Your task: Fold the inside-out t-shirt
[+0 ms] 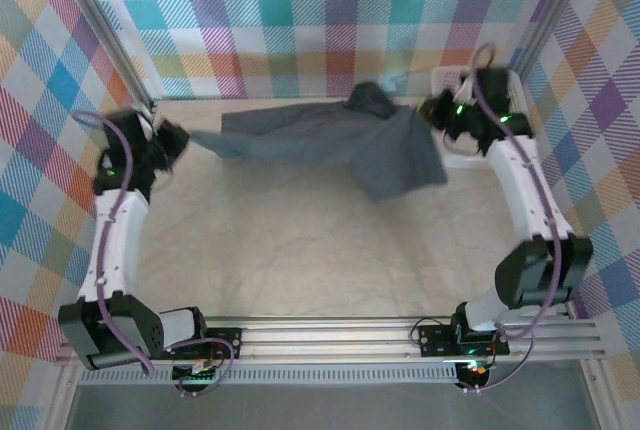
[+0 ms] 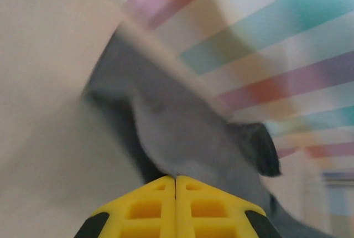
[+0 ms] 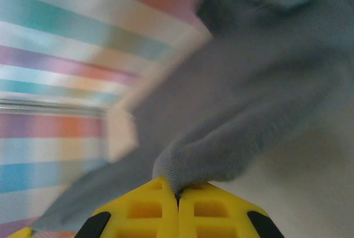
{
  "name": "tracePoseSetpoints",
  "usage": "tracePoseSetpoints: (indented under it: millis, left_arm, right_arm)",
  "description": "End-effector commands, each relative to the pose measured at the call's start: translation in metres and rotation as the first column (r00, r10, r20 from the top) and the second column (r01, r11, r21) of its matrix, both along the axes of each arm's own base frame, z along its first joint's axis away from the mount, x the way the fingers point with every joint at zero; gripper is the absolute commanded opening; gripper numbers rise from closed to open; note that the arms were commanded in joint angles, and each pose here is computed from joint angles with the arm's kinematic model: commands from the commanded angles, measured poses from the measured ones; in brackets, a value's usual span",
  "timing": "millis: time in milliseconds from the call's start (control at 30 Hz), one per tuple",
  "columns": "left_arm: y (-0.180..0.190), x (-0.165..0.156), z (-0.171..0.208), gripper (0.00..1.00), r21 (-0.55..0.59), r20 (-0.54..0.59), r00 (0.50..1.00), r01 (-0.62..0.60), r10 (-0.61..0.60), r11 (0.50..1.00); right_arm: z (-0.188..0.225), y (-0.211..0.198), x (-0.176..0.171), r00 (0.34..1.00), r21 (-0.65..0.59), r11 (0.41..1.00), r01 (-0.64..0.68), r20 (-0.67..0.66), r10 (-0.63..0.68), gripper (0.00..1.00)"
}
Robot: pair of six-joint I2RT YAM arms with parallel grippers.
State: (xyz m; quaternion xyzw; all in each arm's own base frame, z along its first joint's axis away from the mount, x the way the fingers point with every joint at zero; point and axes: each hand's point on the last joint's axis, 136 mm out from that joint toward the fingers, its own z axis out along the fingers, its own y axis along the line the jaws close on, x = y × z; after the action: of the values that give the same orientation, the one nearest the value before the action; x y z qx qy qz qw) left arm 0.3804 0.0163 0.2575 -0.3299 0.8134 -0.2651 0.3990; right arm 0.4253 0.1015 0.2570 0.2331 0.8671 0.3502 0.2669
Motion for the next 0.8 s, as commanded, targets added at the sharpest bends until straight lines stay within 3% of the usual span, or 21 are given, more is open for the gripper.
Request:
tracePoseSetpoints:
  millis: [0, 133, 300, 367, 400, 433, 467, 533, 667, 767]
  left_arm:
    - [-0.008, -0.020, -0.051, 0.00, -0.052, -0.055, 0.998, -0.010, 0.007, 0.999]
    - [-0.010, -0.043, -0.105, 0.00, -0.039, -0.205, 0.979, -0.018, 0.009, 0.999]
    - [-0.004, -0.060, -0.118, 0.00, 0.026, -0.288, 0.957, -0.015, 0.022, 1.000]
    - [0.003, -0.069, -0.120, 0.00, 0.071, -0.314, 0.948, -0.028, 0.049, 0.997]
    - [0.005, -0.073, -0.122, 0.06, 0.088, -0.325, 0.944, -0.032, 0.060, 0.996]
    - [0.007, -0.076, -0.123, 0.21, 0.103, -0.329, 0.942, -0.030, 0.062, 0.994]
    - [0.007, -0.078, -0.122, 0.35, 0.110, -0.327, 0.943, -0.022, 0.058, 0.994]
    - [0.004, -0.078, -0.114, 0.48, 0.108, -0.299, 0.953, -0.007, 0.040, 0.994]
    - [-0.006, -0.073, -0.083, 0.54, 0.122, -0.210, 0.978, 0.026, 0.001, 0.992]
    - [-0.032, -0.061, -0.063, 0.55, 0.172, -0.179, 0.979, 0.132, -0.101, 0.976]
  right_arm:
    - [-0.066, 0.001, -0.032, 0.979, 0.027, 1.000, 0.011, -0.205, -0.006, 0.00]
    - [-0.113, -0.004, -0.054, 0.930, 0.011, 0.998, 0.065, -0.364, -0.056, 0.00]
    - [-0.128, -0.034, -0.078, 0.856, -0.158, 0.975, 0.153, -0.472, -0.211, 0.00]
    - [-0.133, -0.039, -0.083, 0.853, -0.197, 0.970, 0.144, -0.472, -0.223, 0.07]
    - [-0.136, -0.037, -0.084, 0.863, -0.191, 0.974, 0.122, -0.464, -0.199, 0.17]
    - [-0.139, -0.034, -0.086, 0.869, -0.178, 0.979, 0.097, -0.465, -0.171, 0.33]
    - [-0.141, -0.031, -0.089, 0.874, -0.168, 0.984, 0.063, -0.467, -0.136, 0.40]
    - [-0.140, -0.030, -0.098, 0.879, -0.175, 0.984, 0.014, -0.468, -0.095, 0.44]
    - [-0.153, -0.055, -0.135, 0.871, -0.317, 0.948, 0.011, -0.463, -0.165, 0.58]
    - [-0.167, -0.036, -0.148, 0.894, -0.221, 0.973, -0.060, -0.446, -0.047, 0.61]
